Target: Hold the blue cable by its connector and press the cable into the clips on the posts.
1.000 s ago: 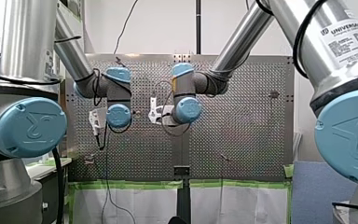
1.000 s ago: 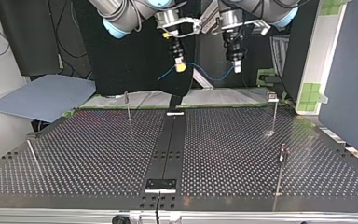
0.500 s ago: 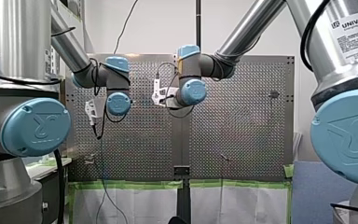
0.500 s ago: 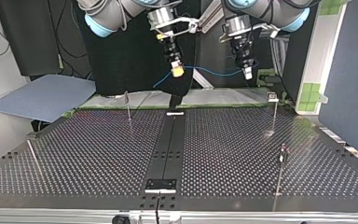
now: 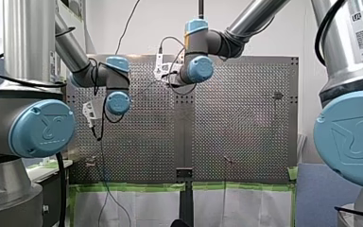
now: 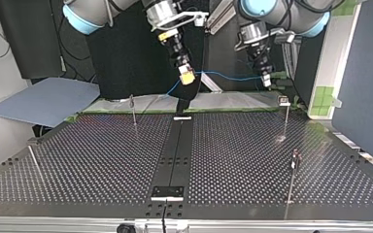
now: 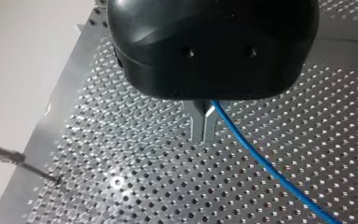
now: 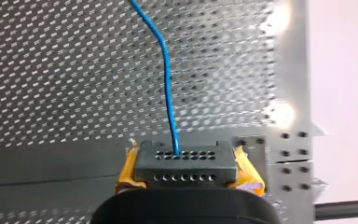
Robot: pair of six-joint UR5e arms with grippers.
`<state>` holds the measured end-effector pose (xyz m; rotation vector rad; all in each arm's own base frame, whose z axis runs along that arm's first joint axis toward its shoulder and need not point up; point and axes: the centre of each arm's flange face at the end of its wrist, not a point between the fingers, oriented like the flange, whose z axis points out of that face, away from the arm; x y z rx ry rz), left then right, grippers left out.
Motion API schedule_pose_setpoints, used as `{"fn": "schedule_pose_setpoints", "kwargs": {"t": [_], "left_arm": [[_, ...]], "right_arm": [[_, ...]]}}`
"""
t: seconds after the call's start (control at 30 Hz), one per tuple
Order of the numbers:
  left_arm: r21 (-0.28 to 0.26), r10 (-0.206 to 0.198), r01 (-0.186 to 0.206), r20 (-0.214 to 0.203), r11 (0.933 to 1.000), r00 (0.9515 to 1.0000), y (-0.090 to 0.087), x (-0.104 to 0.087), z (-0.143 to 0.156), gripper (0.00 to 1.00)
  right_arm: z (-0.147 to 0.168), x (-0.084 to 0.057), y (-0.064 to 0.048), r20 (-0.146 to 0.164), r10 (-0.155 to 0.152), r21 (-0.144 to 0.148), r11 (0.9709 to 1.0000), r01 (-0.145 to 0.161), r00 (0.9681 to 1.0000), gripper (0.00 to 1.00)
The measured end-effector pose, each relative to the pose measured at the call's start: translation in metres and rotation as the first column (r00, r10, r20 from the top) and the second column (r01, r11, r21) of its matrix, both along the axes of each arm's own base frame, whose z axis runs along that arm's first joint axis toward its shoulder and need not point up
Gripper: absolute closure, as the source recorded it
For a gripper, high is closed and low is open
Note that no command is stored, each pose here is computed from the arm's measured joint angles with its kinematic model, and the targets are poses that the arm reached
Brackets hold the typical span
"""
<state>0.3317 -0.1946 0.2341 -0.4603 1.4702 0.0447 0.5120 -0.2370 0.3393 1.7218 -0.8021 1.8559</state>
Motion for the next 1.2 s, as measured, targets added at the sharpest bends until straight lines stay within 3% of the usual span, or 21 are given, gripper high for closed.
{"fn": "schedule_pose_setpoints", "kwargs": {"t": [0.27, 0.47, 0.63, 0.93, 1.2], "left_arm": [[-0.051, -0.009, 0.012, 0.052, 0.9986, 0.9986, 0.003, 0.008, 0.033, 1.00], [-0.067, 0.002, 0.004, 0.091, 0.9977, 0.9959, 0.007, 0.013, 0.063, 1.00], [-0.082, 0.024, -0.014, 0.123, 0.9966, 0.9922, 0.013, 0.019, 0.089, 1.00], [-0.078, 0.056, -0.046, 0.127, 0.9959, 0.9904, 0.024, 0.037, 0.120, 1.00], [-0.071, 0.036, -0.027, 0.132, 0.9971, 0.9906, 0.030, 0.055, 0.145, 1.00]], "right_arm": [[0.041, -0.008, 0.005, 0.063, 0.033, -0.044, 0.9986, -0.031, 0.9975, 1.00], [0.047, -0.004, -0.002, 0.076, 0.048, -0.052, 0.9977, -0.044, 0.9960, 1.00], [0.044, 0.002, -0.016, 0.080, 0.043, -0.041, 0.9984, -0.040, 0.9958, 1.00], [0.025, 0.002, -0.046, 0.061, 0.011, -0.015, 0.9998, -0.010, 0.9981, 1.00], [0.042, 0.005, -0.068, 0.099, 0.024, -0.027, 0.9994, -0.021, 0.9948, 1.00]]}}
